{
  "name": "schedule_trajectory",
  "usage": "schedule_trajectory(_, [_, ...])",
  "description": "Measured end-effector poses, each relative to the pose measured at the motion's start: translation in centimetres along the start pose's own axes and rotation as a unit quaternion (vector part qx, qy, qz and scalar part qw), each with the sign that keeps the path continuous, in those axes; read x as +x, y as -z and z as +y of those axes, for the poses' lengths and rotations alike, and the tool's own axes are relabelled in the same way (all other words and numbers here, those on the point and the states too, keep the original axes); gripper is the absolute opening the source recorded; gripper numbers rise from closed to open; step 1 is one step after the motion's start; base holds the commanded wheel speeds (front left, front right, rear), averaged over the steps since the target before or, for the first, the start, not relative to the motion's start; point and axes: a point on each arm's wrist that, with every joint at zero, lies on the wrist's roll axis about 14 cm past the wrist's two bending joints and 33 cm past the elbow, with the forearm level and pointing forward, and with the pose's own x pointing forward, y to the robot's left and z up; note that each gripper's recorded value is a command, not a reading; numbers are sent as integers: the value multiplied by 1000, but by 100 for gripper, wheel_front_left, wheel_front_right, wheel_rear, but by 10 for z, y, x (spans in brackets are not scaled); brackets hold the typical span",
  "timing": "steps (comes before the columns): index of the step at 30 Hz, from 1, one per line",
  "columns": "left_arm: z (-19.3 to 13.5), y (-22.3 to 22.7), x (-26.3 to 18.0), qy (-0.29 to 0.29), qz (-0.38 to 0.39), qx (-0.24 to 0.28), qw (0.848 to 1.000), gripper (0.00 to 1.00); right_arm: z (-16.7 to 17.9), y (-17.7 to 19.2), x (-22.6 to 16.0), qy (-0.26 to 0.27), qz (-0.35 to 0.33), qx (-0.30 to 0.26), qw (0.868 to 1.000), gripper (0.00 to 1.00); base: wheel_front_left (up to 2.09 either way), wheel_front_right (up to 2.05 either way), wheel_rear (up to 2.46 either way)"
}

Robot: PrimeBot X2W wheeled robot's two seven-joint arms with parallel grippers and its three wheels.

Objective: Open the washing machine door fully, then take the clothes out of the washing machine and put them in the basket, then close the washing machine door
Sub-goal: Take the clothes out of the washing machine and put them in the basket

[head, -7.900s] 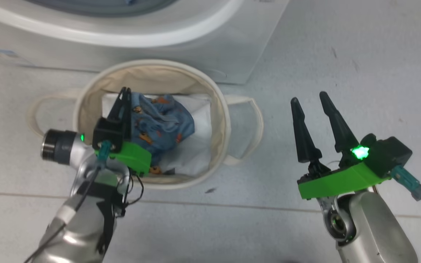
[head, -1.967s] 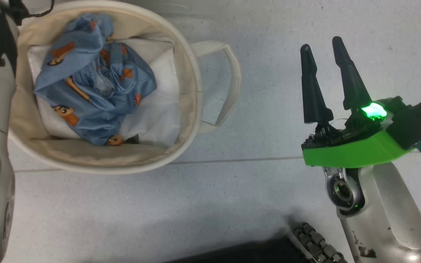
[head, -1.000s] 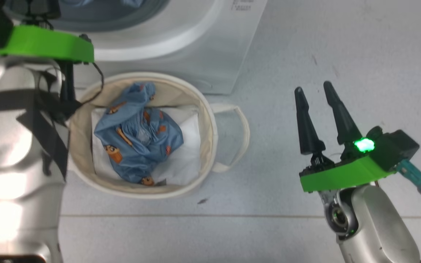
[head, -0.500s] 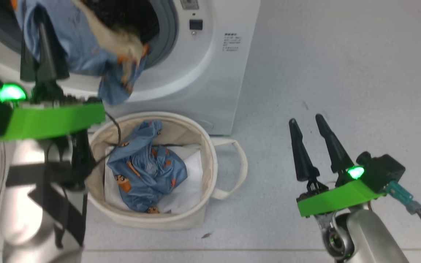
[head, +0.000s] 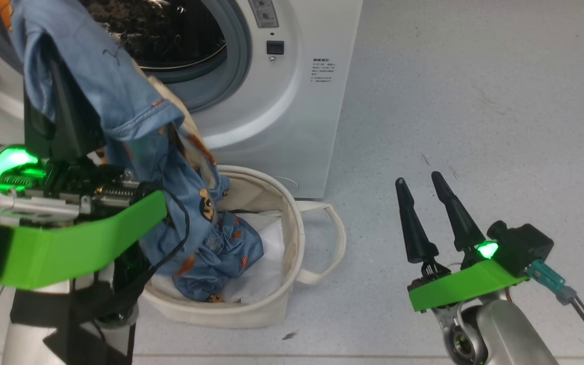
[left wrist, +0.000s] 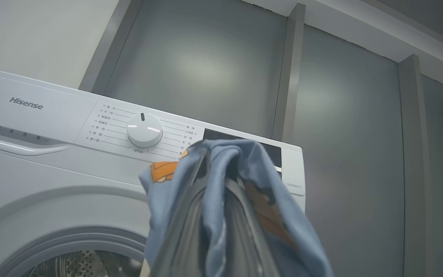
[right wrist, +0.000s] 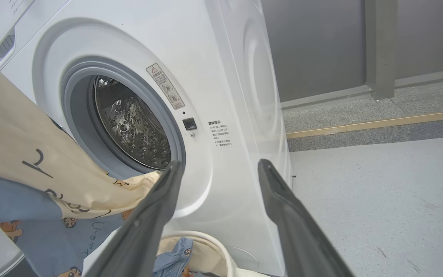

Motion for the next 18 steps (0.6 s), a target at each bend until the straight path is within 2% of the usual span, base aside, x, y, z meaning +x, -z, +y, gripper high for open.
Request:
schedule_trajectory(13, [0,-28,1,-7,-47,-4,999,0,0,9,2,0,10,3,1000,100,0,0,0])
schedule_trajectory(18, [-3,-56,8,0,-100,-5,995,0,-3,11,2,4,14,3,1000,100,0,0,0])
